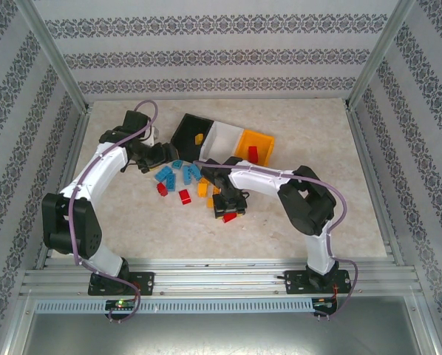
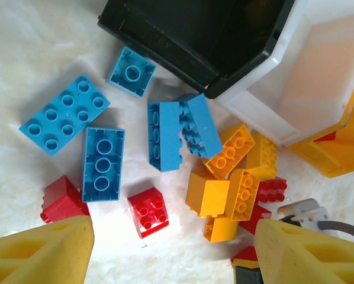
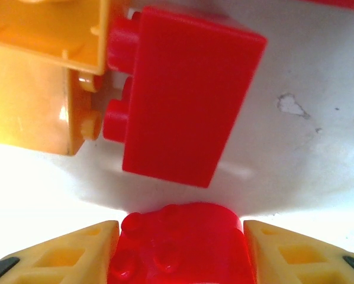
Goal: Sort the legos into containers by color
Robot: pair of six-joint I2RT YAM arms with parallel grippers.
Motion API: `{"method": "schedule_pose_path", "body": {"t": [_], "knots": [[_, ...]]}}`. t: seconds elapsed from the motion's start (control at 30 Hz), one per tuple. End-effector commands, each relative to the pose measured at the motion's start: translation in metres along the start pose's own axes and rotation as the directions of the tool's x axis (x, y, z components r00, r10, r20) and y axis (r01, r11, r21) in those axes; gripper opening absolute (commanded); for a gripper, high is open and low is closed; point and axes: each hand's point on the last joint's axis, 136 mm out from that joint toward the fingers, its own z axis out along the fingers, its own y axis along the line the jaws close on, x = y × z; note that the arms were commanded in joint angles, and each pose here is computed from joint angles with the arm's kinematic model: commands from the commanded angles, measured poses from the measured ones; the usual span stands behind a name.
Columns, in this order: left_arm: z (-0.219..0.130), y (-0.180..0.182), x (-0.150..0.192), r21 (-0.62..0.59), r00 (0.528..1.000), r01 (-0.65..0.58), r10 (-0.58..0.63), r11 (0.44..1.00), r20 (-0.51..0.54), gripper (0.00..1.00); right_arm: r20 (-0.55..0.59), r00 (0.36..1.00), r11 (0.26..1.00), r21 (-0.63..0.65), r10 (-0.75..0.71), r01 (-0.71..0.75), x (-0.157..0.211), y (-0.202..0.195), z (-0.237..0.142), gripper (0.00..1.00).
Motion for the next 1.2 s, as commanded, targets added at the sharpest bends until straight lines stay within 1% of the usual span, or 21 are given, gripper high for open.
{"method": "schedule_pose_path", "body": {"t": [0.0, 0.1, 0.2, 0.3, 0.43, 0.6, 0.8, 0.9, 1.0, 1.07, 1.17], "knots": [[-0.006, 0.012, 0.015, -0.039, 0.999, -0.014, 0.013, 0.999, -0.030, 0.72, 0.052, 0.998, 0.999, 0.021, 0.024, -0.025, 0.005, -0.012, -0.027, 0.44], [-0.004, 0.017, 0.020, -0.046, 0.999, -0.014, 0.012, 0.999, -0.042, 0.73, 0.087, 0.995, 0.999, -0.002, 0.047, -0.047, 0.002, -0.019, -0.048, 0.44], [-0.003, 0.024, 0.027, -0.074, 0.999, -0.021, 0.017, 0.997, -0.052, 0.73, 0.146, 0.986, 0.996, -0.034, 0.082, -0.078, -0.010, -0.032, -0.077, 0.44], [-0.004, 0.034, 0.036, -0.114, 0.997, -0.030, 0.022, 0.993, -0.068, 0.73, 0.198, 0.972, 0.992, -0.058, 0.122, -0.113, -0.032, -0.054, -0.105, 0.44], [-0.004, 0.051, 0.050, -0.180, 0.995, -0.034, 0.017, 0.983, -0.095, 0.73, 0.231, 0.958, 0.984, -0.088, 0.169, -0.152, -0.068, -0.079, -0.126, 0.44], [0.007, 0.070, 0.068, -0.240, 0.987, -0.021, -0.018, 0.971, -0.159, 0.73, 0.251, 0.950, 0.982, -0.081, 0.184, -0.169, -0.116, -0.100, -0.130, 0.45], [0.019, 0.080, 0.071, -0.275, 0.983, -0.008, -0.042, 0.961, -0.178, 0.73, 0.248, 0.950, 0.981, -0.080, 0.189, -0.174, -0.157, -0.110, -0.120, 0.46], [0.023, 0.084, 0.071, -0.295, 0.978, -0.016, -0.046, 0.955, -0.203, 0.72, 0.246, 0.950, 0.981, -0.073, 0.190, -0.178, -0.171, -0.116, -0.114, 0.48], [0.028, 0.086, 0.072, -0.304, 0.973, -0.019, -0.052, 0.953, -0.223, 0.70, 0.245, 0.949, 0.979, -0.088, 0.199, -0.183, -0.179, -0.116, -0.111, 0.56], [0.032, 0.088, 0.072, -0.310, 0.972, -0.021, -0.054, 0.950, -0.230, 0.70, 0.252, 0.947, 0.979, -0.092, 0.198, -0.181, -0.181, -0.115, -0.114, 0.60], [0.038, 0.089, 0.069, -0.310, 0.971, -0.015, -0.060, 0.951, -0.230, 0.68, 0.261, 0.942, 0.976, -0.103, 0.212, -0.192, -0.175, -0.115, -0.122, 0.61]]}}
